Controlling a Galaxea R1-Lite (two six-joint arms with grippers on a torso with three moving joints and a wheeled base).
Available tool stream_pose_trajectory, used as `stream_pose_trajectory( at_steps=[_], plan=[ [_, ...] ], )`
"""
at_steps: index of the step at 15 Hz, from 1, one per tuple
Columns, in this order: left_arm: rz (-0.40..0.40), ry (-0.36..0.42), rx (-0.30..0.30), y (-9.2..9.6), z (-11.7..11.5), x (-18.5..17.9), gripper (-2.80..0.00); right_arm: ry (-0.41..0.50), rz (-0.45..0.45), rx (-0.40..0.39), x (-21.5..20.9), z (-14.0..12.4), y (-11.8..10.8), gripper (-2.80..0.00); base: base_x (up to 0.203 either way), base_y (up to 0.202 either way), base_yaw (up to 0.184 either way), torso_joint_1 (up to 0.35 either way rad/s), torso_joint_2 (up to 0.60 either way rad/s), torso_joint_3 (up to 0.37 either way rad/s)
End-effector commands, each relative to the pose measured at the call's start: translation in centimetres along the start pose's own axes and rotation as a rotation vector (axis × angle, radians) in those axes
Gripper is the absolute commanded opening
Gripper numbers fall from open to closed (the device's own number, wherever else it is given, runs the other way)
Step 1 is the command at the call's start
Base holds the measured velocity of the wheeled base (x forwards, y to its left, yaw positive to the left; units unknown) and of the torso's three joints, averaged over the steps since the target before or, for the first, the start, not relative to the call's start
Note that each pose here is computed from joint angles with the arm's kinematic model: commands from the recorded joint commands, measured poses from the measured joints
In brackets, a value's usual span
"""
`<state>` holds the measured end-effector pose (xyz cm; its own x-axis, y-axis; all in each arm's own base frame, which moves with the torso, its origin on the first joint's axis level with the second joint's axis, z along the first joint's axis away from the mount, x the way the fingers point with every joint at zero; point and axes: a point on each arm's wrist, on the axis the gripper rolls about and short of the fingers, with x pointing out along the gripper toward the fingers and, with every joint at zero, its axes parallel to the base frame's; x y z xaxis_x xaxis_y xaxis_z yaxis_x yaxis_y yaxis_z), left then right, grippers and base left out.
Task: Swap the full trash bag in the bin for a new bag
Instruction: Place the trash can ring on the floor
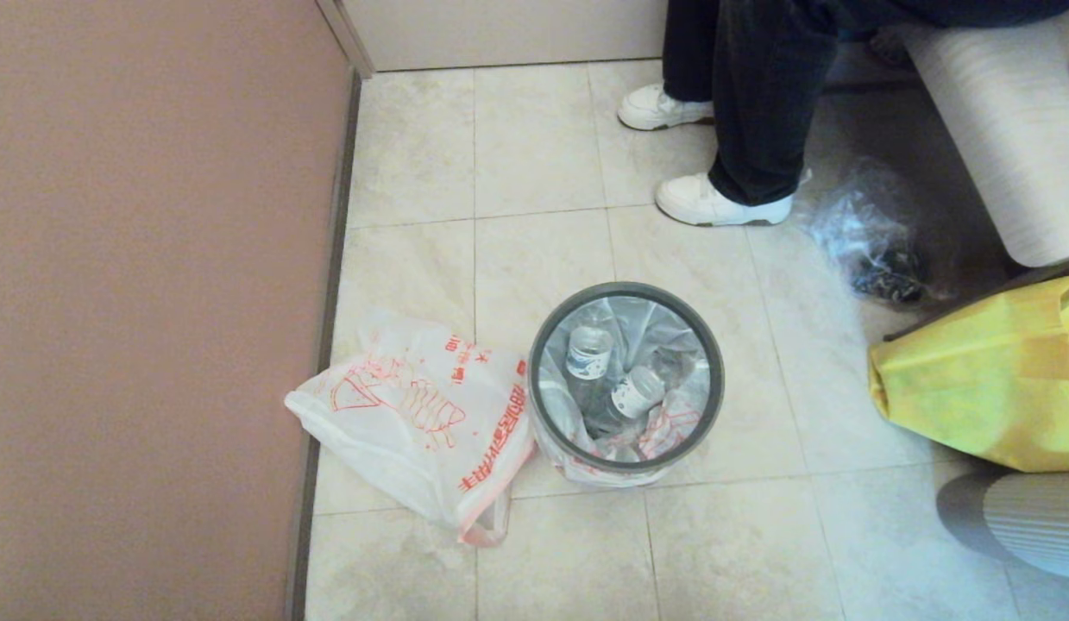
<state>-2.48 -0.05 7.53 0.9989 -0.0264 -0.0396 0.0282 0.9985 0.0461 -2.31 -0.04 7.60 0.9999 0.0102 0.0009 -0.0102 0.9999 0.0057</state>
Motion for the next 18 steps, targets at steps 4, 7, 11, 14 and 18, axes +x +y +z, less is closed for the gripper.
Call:
stream_pose_trajectory(
  at_steps=[4,7,11,14,18],
  plan=[
    [0.000,0.002,0.000,0.0,0.0,0.0,-2.80,0.001,0.001,0.000,0.0,0.0,0.0,-2.80,0.000,0.000,0.000,0.000,0.00,0.000],
    [0.000,0.002,0.000,0.0,0.0,0.0,-2.80,0.008,0.000,0.000,0.0,0.0,0.0,-2.80,0.000,0.000,0.000,0.000,0.00,0.000],
    [0.000,0.002,0.000,0.0,0.0,0.0,-2.80,0.021,0.003,-0.021,0.1,0.0,0.0,-2.80,0.000,0.000,0.000,0.000,0.00,0.000],
    [0.000,0.002,0.000,0.0,0.0,0.0,-2.80,-0.012,0.007,-0.061,-0.2,1.0,0.0,-2.80,0.000,0.000,0.000,0.000,0.00,0.000],
    [0.000,0.002,0.000,0.0,0.0,0.0,-2.80,-0.018,0.008,-0.062,0.1,6.5,0.1,-2.80,0.000,0.000,0.000,0.000,0.00,0.000]
  ],
)
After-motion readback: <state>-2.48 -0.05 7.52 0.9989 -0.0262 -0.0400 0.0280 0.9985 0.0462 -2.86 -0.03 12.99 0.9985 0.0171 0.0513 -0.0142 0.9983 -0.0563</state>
